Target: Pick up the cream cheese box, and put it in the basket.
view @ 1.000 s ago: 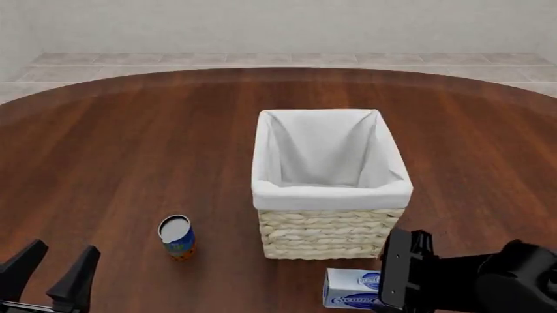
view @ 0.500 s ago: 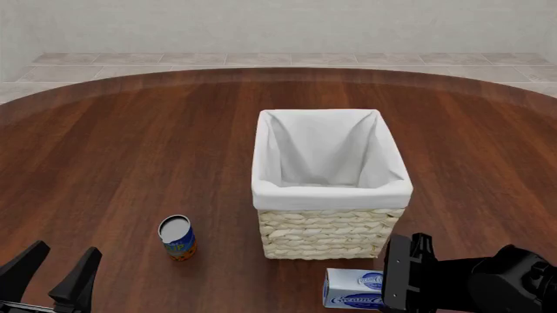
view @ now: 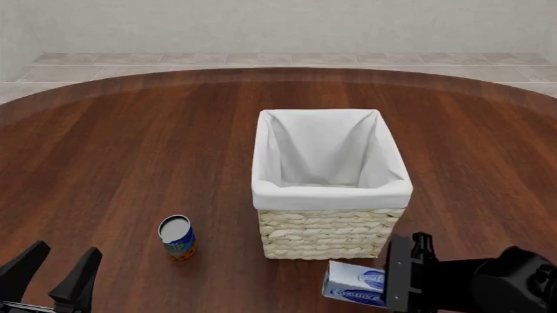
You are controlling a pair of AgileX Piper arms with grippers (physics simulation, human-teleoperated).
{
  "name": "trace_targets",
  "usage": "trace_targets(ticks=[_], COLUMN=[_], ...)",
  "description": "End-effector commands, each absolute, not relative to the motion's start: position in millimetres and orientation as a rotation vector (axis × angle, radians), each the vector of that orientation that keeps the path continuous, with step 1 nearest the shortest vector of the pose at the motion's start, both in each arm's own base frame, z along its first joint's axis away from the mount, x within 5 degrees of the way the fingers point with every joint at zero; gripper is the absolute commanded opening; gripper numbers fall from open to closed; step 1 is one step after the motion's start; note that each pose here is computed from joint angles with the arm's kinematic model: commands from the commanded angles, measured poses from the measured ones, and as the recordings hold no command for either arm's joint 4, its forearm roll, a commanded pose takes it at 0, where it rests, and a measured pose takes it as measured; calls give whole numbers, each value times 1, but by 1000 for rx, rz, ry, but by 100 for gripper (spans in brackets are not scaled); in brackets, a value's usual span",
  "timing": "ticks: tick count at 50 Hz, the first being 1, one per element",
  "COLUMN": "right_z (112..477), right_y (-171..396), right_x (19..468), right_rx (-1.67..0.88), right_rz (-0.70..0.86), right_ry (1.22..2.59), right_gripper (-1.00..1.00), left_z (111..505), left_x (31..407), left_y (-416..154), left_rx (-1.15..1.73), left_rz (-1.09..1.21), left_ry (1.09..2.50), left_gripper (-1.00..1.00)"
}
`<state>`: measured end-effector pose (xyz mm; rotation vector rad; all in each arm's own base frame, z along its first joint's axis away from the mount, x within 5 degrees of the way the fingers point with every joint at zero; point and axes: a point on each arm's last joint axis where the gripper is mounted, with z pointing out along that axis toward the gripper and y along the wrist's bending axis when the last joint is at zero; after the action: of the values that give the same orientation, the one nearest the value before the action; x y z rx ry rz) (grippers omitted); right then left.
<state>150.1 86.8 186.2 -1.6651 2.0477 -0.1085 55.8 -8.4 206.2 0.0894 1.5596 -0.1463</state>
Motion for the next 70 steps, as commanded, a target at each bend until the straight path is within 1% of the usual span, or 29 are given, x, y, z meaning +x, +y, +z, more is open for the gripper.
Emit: trace_targets(ticks=[1,11,22,23,25,34,39,43,45,47,48,49,50,57,61,64,65,70], right_z=[203,222,231,234,238,260,269,280,283,289,294,307,310,332,348,356,372,388], right_y=[85,81,80,79,78,84,86,87,87,86,85,88,88,84,85,82,82,83], right_x=[150,139,126,123,122,113,109,106,103,102,100,99,98,93,90,89,89,90], right_rx=[-1614,-1610,-1636,-1644,-1646,-1650,-1655,-1653,-1666,-1660,-1661,-1628,-1633,-1631,-1623,-1612,-1573,-1534], right_rz=[-119,-122,-109,-110,-111,-67,-47,-35,-32,-29,-30,-13,-9,-11,7,-9,-4,12], right_ry=[2022,1973,1938,1927,1919,1885,1868,1853,1839,1834,1810,1796,1794,1748,1731,1717,1696,1690], right_gripper=[-100,-100,-100,-100,-100,-100,-100,-100,-100,-100,-100,-100,-100,-100,-100,-100,-100,-100], left_z=[206,207,207,229,236,240,236,218,216,219,221,223,223,211,209,209,209,209], left_x=[56,56,56,52,50,51,53,58,59,56,54,53,53,59,60,61,61,61], left_y=[-8,-9,-9,-8,-8,-8,-8,-9,-9,-9,-8,-8,-8,-10,-10,-10,-10,-10], left_rx=[90,93,91,93,91,89,85,81,85,89,91,93,92,95,96,95,95,98], left_rz=[-146,-148,-151,-149,-152,-153,-157,-160,-159,-155,-153,-151,-152,-160,-156,-155,-155,-156], left_ry=[1558,1556,1552,1548,1553,1551,1552,1557,1556,1551,1548,1547,1548,1552,1552,1552,1551,1551], left_gripper=[100,100,100,100,100,100,100,100,100,100,100,100,100,100,100,100,100,100])
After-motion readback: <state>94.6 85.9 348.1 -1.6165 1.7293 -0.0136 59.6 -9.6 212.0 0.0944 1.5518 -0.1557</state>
